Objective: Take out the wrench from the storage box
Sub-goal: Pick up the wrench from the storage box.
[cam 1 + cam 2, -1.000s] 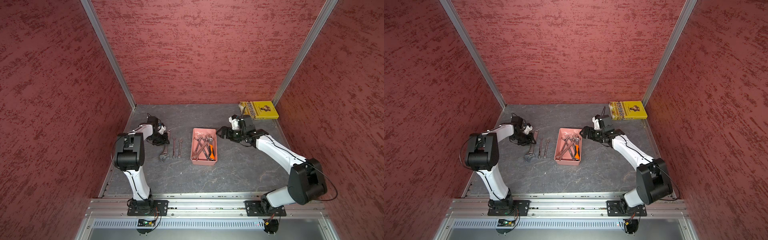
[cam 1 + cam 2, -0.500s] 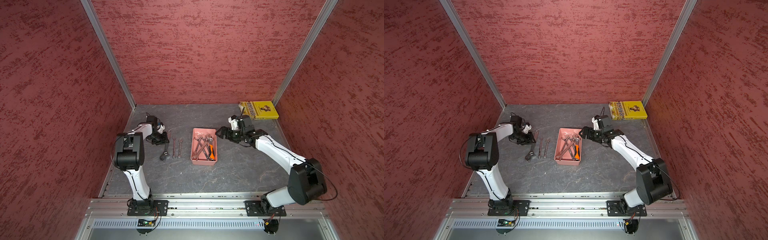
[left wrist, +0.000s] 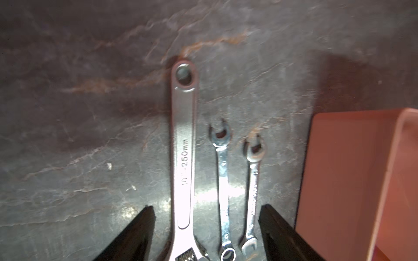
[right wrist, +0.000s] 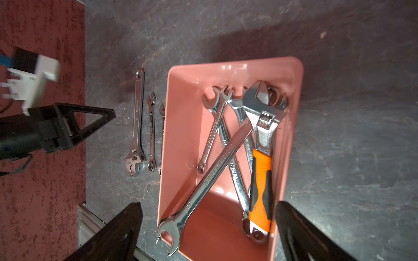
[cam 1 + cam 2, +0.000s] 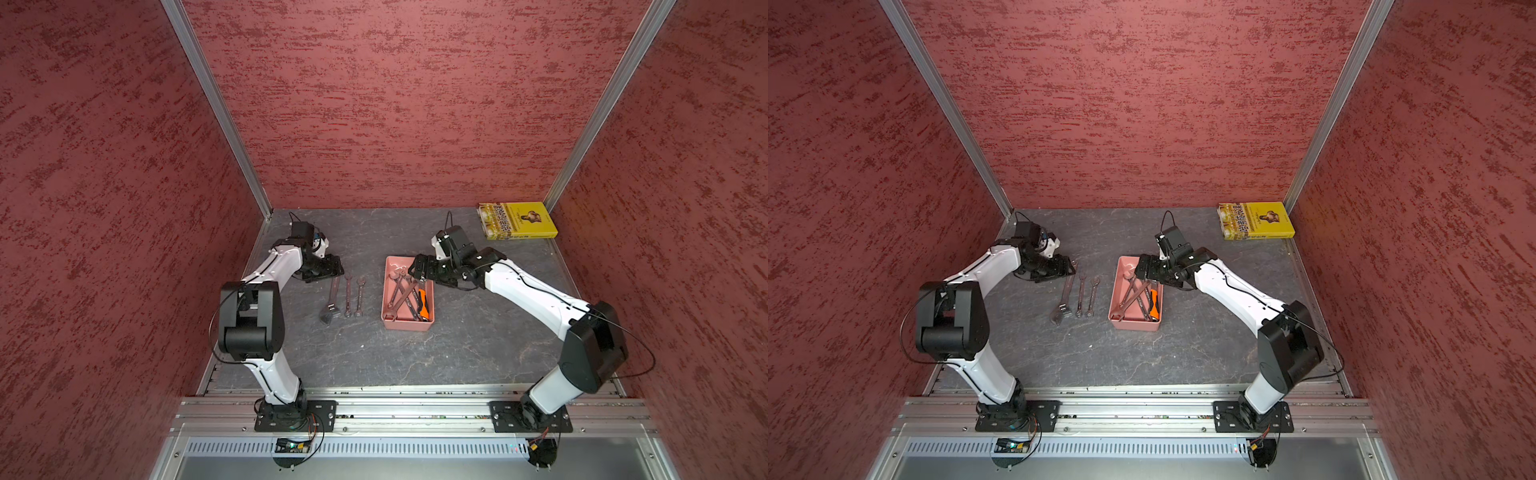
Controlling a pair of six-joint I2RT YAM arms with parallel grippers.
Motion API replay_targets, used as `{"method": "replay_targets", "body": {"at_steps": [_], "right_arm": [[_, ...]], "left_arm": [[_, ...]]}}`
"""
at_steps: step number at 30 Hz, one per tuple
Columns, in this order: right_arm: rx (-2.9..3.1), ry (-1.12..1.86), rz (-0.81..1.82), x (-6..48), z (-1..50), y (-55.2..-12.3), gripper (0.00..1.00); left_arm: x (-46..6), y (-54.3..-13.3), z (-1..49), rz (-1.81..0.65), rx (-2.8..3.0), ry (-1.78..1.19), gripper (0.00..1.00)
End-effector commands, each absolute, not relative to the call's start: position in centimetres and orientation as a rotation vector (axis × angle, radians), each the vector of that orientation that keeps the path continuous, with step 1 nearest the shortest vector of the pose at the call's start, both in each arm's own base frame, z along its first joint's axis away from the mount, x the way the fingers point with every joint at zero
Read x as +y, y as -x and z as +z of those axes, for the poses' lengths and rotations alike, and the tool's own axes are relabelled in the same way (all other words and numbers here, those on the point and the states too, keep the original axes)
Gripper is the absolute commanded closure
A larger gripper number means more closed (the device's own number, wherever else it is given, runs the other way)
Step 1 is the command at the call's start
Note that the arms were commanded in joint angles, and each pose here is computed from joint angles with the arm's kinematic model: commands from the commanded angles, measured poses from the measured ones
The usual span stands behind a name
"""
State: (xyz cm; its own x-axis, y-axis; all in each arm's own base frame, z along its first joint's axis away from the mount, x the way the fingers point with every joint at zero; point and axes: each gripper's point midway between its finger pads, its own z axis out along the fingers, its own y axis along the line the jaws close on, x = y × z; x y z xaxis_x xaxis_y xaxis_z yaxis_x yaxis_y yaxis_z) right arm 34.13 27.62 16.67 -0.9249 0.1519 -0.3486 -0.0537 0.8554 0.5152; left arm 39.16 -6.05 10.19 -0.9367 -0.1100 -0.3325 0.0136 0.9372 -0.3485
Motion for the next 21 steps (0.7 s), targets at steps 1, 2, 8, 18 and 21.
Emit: {"method": "replay_targets", "body": {"at_steps": [1, 2, 8, 18, 21], "right_arm": [[2.704, -0.167, 0.657, 27.4, 15.4, -33.7, 0.05], [2.703, -0.197, 0.665, 27.7, 15.3, -33.8, 0.05], [2.69, -0.369, 0.713, 29.8, 14.3, -33.9, 0.11], [2.696, -0.628, 0.702, 33.5, 11.6, -33.3, 0.3], [2.708, -0.711, 0.688, 33.8, 10.2, -33.2, 0.35]], "left_arm": [[-8.0, -39.1, 12.8, -0.534, 2.679, 0.034, 0.16], [-8.6, -38.9, 13.4, -0.547, 2.666, 0.024, 0.13], [-12.4, -37.6, 14.6, -0.61, 2.627, -0.031, 0.0], [-14.1, -36.4, 15.2, -0.692, 2.599, -0.027, 0.0], [-14.3, -36.0, 15.2, -0.696, 2.598, -0.028, 0.0]]}}
